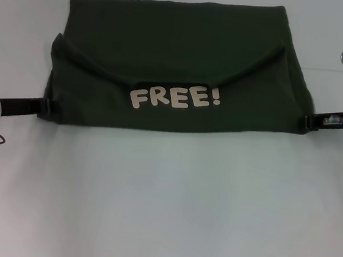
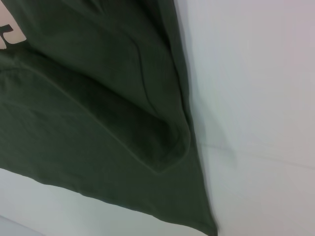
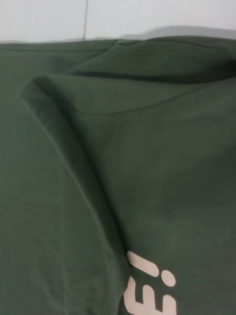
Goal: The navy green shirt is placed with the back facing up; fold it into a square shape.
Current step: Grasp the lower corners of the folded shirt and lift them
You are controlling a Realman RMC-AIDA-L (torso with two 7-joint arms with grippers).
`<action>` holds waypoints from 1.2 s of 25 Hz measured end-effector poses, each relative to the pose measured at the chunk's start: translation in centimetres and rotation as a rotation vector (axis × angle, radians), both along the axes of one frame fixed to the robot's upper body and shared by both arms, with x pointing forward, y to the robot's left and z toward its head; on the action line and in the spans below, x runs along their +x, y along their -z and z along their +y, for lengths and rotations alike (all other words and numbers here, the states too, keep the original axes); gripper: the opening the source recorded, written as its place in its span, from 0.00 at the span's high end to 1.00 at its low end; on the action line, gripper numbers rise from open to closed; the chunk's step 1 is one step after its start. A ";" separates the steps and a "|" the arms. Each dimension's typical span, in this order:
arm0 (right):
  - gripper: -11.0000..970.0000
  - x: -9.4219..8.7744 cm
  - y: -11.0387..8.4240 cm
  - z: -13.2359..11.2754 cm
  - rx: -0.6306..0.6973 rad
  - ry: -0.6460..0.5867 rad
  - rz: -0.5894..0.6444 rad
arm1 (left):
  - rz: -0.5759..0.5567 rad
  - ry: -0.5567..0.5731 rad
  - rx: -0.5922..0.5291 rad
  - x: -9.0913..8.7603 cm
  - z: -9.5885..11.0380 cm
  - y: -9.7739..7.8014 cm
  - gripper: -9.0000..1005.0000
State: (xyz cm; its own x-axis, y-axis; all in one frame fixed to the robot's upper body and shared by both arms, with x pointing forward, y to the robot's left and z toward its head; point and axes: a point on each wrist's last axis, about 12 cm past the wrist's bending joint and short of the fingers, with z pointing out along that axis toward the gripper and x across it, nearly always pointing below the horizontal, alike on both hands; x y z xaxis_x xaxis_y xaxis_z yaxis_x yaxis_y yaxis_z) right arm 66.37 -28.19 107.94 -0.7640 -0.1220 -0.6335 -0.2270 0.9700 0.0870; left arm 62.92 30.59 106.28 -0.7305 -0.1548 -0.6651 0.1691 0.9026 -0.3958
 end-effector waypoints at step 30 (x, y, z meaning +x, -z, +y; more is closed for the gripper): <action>0.94 -1.2 -2.0 -3.0 0.092 0.004 0.022 | 0.117 0.053 -0.097 -1.1 2.2 -2.0 0.96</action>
State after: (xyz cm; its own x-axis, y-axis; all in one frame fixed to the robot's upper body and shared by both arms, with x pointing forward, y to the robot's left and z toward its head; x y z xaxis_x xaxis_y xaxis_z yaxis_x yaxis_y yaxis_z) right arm 65.16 -31.21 109.93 -0.7782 -0.0606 -0.6251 -0.2200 0.9586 0.1810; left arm 61.87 32.84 108.25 -0.8110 -0.1734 -0.5588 0.1632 0.8502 -0.5006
